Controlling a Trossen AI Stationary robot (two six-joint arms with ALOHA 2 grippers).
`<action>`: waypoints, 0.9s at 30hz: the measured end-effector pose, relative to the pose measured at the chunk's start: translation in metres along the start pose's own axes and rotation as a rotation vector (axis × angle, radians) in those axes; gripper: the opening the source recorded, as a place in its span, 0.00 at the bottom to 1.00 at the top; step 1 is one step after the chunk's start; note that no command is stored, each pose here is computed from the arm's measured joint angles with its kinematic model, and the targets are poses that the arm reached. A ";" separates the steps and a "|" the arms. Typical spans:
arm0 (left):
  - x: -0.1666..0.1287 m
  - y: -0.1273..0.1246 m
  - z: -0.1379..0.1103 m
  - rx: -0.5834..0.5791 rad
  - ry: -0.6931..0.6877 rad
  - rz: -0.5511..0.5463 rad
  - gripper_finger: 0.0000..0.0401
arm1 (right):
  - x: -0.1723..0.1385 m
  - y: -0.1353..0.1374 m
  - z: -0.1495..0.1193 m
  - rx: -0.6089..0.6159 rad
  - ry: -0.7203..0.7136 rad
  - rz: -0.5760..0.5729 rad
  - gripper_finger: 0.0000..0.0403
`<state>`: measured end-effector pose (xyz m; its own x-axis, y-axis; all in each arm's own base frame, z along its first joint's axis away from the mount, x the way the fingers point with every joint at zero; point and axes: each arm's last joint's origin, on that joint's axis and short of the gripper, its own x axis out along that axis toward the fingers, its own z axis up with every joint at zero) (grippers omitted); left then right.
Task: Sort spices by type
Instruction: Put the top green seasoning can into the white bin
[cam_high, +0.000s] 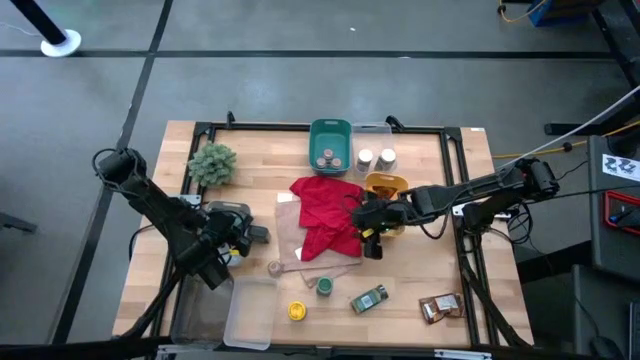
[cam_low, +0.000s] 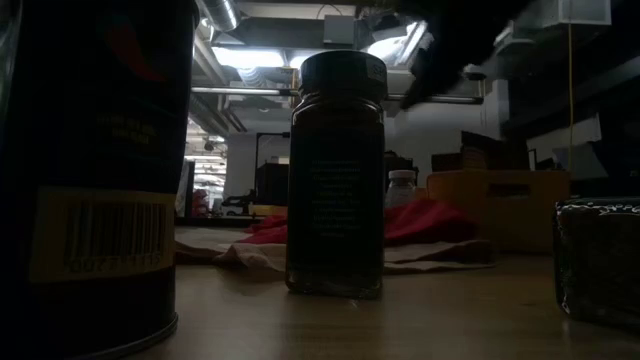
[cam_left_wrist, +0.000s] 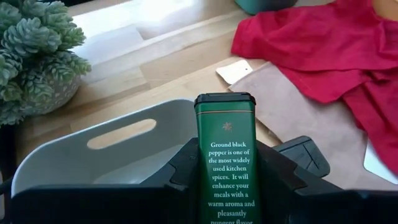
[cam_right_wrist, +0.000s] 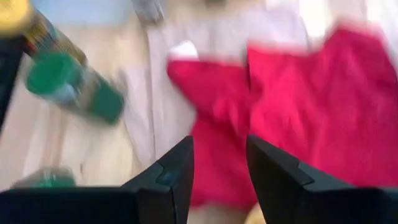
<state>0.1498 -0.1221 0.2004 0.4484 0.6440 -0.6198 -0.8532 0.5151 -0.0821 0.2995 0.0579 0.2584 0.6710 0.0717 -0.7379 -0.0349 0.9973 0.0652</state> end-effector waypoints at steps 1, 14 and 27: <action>0.000 0.000 0.001 0.005 0.001 -0.003 0.24 | 0.000 0.001 0.004 -0.022 -0.044 0.007 0.36; -0.011 0.003 0.023 -0.033 -0.236 -0.178 0.24 | -0.011 -0.004 0.046 -0.113 -0.482 -0.030 0.36; -0.025 -0.048 0.035 0.068 -0.473 -0.324 0.24 | -0.011 -0.019 0.049 -0.097 -0.500 -0.010 0.36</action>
<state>0.1889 -0.1433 0.2467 0.7674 0.6224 -0.1538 -0.6408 0.7531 -0.1494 0.3293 0.0375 0.2985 0.9434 0.0685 -0.3246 -0.0792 0.9967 -0.0200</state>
